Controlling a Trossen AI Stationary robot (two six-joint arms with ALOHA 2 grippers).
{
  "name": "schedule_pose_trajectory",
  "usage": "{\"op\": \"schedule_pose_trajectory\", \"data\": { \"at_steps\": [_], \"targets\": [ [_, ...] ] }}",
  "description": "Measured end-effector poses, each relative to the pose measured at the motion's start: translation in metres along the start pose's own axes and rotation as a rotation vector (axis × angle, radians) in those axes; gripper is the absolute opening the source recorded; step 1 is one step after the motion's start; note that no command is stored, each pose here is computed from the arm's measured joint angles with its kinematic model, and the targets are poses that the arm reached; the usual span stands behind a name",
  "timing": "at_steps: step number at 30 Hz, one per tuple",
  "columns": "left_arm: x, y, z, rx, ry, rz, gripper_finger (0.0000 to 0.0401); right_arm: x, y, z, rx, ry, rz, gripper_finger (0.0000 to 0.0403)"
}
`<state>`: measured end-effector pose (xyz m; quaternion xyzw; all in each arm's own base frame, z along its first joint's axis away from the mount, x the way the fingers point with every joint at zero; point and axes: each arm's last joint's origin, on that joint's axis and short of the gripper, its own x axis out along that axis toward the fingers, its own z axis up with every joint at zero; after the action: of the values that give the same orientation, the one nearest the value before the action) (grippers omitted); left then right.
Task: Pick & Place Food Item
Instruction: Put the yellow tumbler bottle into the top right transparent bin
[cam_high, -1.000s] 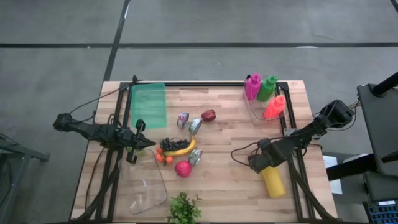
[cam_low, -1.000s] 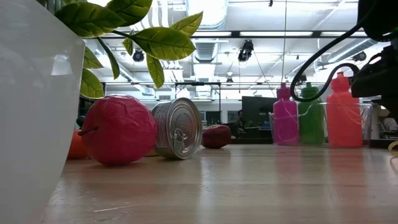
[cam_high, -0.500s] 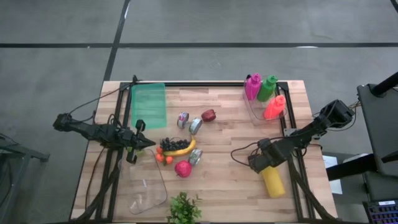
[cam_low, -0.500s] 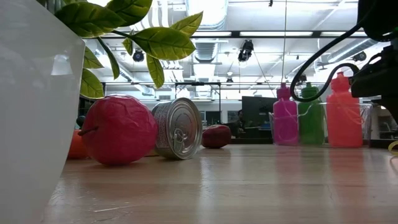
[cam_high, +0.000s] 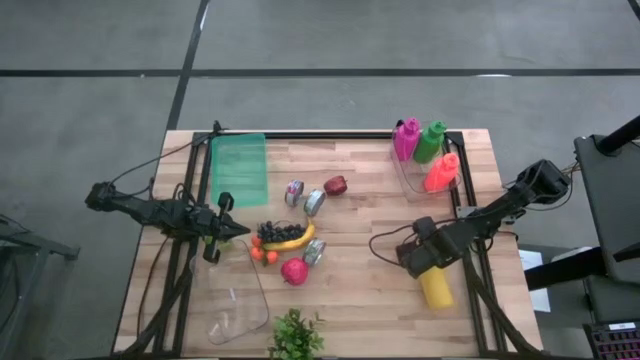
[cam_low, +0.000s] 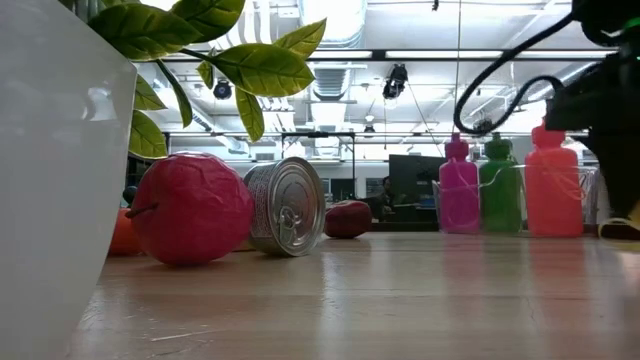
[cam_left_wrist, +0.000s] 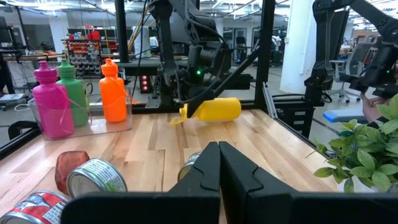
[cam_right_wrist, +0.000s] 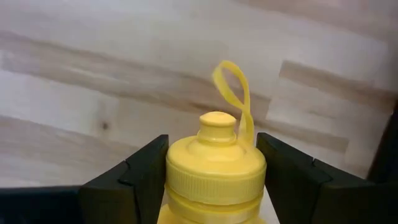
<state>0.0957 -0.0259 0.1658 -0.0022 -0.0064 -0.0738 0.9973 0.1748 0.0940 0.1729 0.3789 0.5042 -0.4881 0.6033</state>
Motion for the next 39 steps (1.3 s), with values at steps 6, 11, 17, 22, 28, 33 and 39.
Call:
{"op": "schedule_pose_trajectory", "data": {
  "at_steps": [6,11,17,22,28,33,39],
  "targets": [
    [0.000,0.000,0.000,0.000,0.000,0.000,0.0000,-0.018,0.001,0.002,-0.027,-0.160,0.032,0.0217],
    [0.000,0.000,0.000,0.000,0.000,0.000,0.0000,-0.042,-0.001,0.001,-0.041,-0.345,0.076,0.0217],
    [0.000,0.000,0.000,0.000,0.000,0.000,0.0000,-0.063,-0.008,-0.002,-0.072,-0.557,0.139,0.0217],
    [0.000,0.000,0.000,0.000,-0.001,0.000,0.0000,-0.072,-0.016,0.000,-0.069,-0.716,0.158,0.0217],
    [0.000,0.000,0.000,0.000,-0.001,0.000,0.0000,-0.078,-0.017,0.005,-0.103,-0.850,0.214,0.0217],
    [0.000,0.000,0.000,0.000,-0.001,0.000,0.0000,-0.084,-0.015,0.008,-0.200,-1.001,0.261,0.0217],
    [0.000,0.000,0.000,0.000,0.000,0.000,0.0000,-0.090,-0.015,0.018,-0.335,-1.167,0.226,0.0217]
  ]
}}
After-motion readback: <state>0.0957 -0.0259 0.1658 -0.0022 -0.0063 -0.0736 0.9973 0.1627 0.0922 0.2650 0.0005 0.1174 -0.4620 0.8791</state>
